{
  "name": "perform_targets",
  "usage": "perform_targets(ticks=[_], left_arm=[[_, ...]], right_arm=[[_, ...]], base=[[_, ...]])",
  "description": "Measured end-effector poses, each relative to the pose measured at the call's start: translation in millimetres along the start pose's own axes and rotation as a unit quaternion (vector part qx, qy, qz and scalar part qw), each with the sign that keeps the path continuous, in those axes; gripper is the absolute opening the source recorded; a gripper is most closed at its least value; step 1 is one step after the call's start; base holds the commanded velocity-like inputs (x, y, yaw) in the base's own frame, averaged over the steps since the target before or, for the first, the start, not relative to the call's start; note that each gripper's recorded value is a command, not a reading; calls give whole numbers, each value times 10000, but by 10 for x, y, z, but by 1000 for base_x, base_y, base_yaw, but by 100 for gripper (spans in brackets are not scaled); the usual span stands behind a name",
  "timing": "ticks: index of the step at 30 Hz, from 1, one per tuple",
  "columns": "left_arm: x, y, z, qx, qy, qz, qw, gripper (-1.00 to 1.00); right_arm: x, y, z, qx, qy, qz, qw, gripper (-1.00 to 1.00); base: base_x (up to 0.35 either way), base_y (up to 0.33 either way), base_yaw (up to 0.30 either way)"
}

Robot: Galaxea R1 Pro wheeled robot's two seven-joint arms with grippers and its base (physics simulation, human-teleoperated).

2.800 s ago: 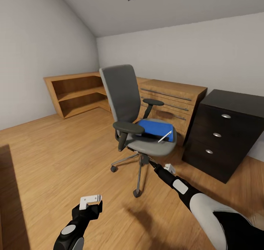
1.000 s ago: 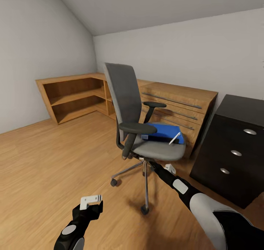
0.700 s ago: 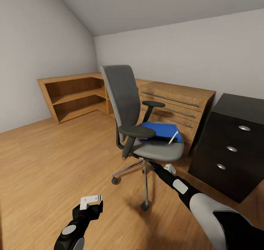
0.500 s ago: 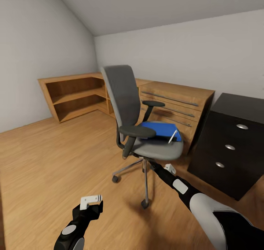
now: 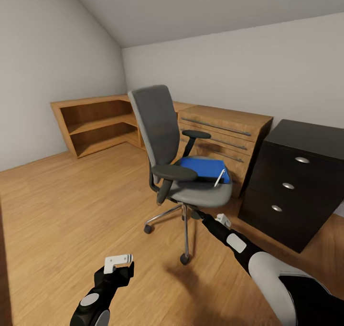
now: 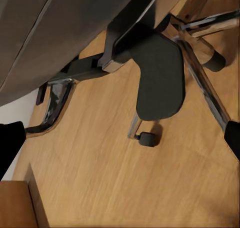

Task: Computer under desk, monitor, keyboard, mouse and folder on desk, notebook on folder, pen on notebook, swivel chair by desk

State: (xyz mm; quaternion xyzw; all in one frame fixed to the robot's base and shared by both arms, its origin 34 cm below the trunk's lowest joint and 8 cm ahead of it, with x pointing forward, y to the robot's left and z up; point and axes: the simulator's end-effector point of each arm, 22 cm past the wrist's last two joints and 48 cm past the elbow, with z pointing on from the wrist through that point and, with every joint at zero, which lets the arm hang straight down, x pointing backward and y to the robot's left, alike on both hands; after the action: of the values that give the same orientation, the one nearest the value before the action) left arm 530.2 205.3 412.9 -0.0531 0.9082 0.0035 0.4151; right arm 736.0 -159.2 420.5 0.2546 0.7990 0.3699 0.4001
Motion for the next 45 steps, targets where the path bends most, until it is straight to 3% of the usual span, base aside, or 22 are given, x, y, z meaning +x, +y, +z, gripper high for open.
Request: perform_targets(ticks=[20, 35, 39, 45], left_arm=[[-5, 29, 3, -28, -3, -9, 10000, 100], [-6, 31, 3, -30, -3, -10, 10000, 100], [-6, 34, 4, -34, -4, -13, 10000, 100], [-7, 35, 4, -34, -4, -13, 10000, 100]], right_arm=[[-127, -339, -50, 673, -158, -21, 9976, 100], [-373, -612, -132, 1261, -638, -125, 9899, 100], [-500, -716, -189, 1408, -848, 48, 9864, 100], [-555, -760, -216, 1448, -908, 86, 9852, 100]], base=[[-3, -5, 0], [0, 0, 0], [0, 0, 0], [0, 0, 0]])
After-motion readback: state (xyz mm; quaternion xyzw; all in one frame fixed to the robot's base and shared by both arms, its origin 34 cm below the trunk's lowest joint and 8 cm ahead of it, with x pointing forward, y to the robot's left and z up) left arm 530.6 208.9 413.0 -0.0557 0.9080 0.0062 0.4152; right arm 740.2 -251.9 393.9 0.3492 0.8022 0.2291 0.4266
